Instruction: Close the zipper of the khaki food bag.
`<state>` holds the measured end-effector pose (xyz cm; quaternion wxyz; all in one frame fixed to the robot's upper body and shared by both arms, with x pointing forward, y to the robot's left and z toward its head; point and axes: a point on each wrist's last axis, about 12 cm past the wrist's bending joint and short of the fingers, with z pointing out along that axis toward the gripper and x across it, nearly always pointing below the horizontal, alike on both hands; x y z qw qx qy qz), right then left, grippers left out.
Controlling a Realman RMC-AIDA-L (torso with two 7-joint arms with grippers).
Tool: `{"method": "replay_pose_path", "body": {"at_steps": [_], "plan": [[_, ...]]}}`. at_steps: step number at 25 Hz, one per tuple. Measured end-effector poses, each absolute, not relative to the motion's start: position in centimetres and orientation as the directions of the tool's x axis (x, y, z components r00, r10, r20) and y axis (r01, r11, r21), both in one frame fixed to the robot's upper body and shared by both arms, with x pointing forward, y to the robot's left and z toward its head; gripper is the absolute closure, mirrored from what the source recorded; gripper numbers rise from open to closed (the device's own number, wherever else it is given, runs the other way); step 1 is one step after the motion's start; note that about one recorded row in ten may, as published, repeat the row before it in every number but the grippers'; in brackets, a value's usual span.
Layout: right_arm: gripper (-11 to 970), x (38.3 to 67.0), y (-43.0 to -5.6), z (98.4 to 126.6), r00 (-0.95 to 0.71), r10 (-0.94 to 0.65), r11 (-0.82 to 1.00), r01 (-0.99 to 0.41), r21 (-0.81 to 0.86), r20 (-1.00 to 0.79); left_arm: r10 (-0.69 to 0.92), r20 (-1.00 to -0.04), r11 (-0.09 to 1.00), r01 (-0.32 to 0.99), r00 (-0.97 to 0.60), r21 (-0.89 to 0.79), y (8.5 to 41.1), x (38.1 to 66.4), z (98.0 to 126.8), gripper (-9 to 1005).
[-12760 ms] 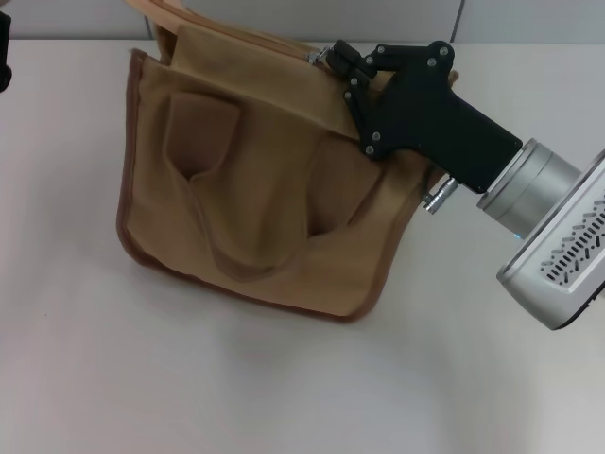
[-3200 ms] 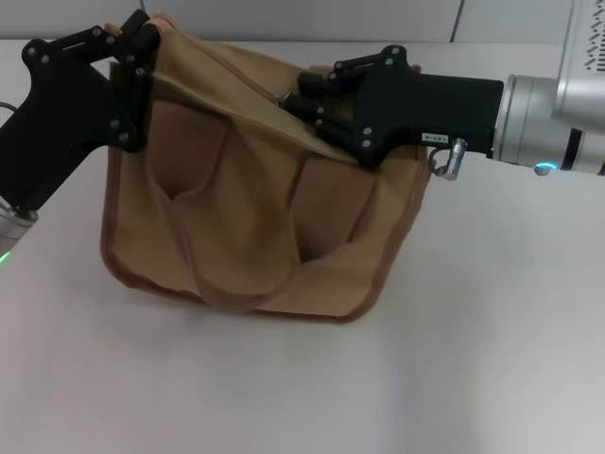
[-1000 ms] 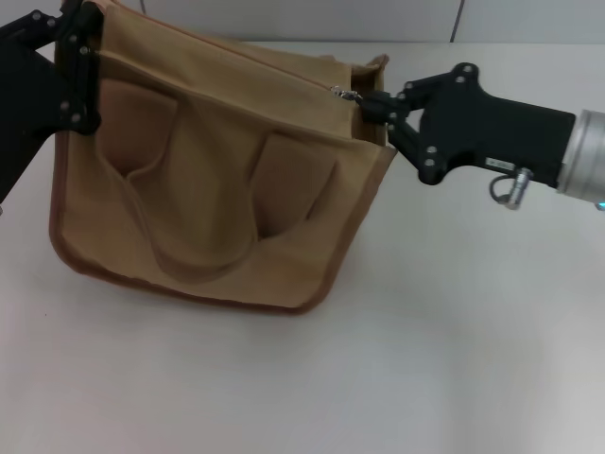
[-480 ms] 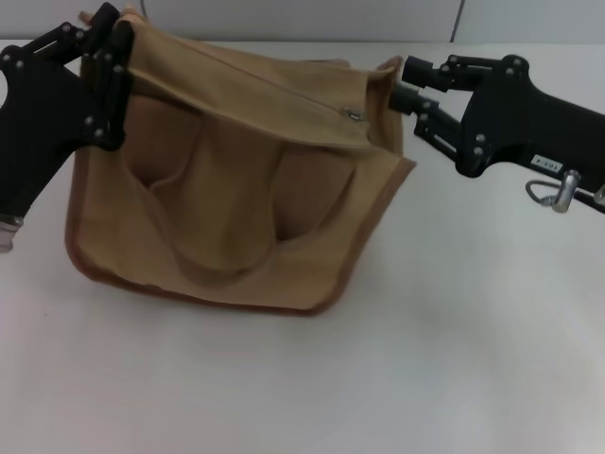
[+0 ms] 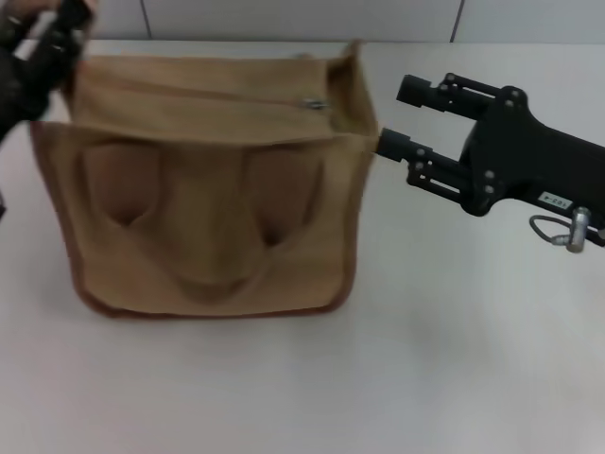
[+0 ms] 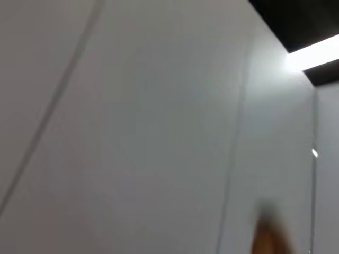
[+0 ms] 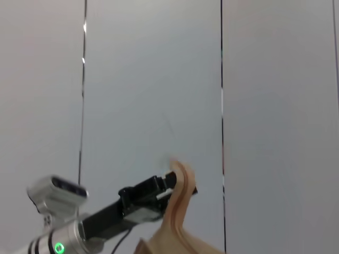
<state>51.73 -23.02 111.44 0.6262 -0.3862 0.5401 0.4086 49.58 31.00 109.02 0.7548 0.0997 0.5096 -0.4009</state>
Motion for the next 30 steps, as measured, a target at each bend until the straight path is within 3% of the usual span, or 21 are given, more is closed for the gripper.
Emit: {"method": "replay_pose_path", "body": {"at_steps": [3, 8, 14, 24, 30], "plan": [[424, 51.1, -23.4, 111.1, 0.094, 0.140, 0.367, -0.930, -0.037, -0.986, -0.568, -0.817, 0.613, 0.713, 0.098, -0.341, 32.5, 48.9, 109.4, 431], [381, 50.3, -23.7, 110.8, 0.095, 0.185, 0.342, -0.939, -0.027, -0.978, -0.596, -0.799, 0.545, 0.769, 0.076, -0.333, 33.6, 47.6, 110.5, 319], [370, 49.4, -23.5, 109.6, 0.044, 0.148, 0.290, -0.957, 0.001, -0.988, -0.410, -0.912, 0.431, 0.875, -0.028, -0.221, 33.8, 45.5, 110.7, 205], [351, 48.0, -22.9, 107.0, 0.012, 0.022, 0.215, -0.977, -0.007, -1.000, -0.013, -1.000, 0.376, 0.927, -0.012, -0.016, 34.2, 40.9, 106.8, 210], [339, 47.8, -22.6, 106.8, 0.003, 0.012, 0.192, -0.981, 0.000, -1.000, 0.043, -0.998, 0.355, 0.934, -0.046, -0.027, 34.3, 40.1, 106.0, 211]]}}
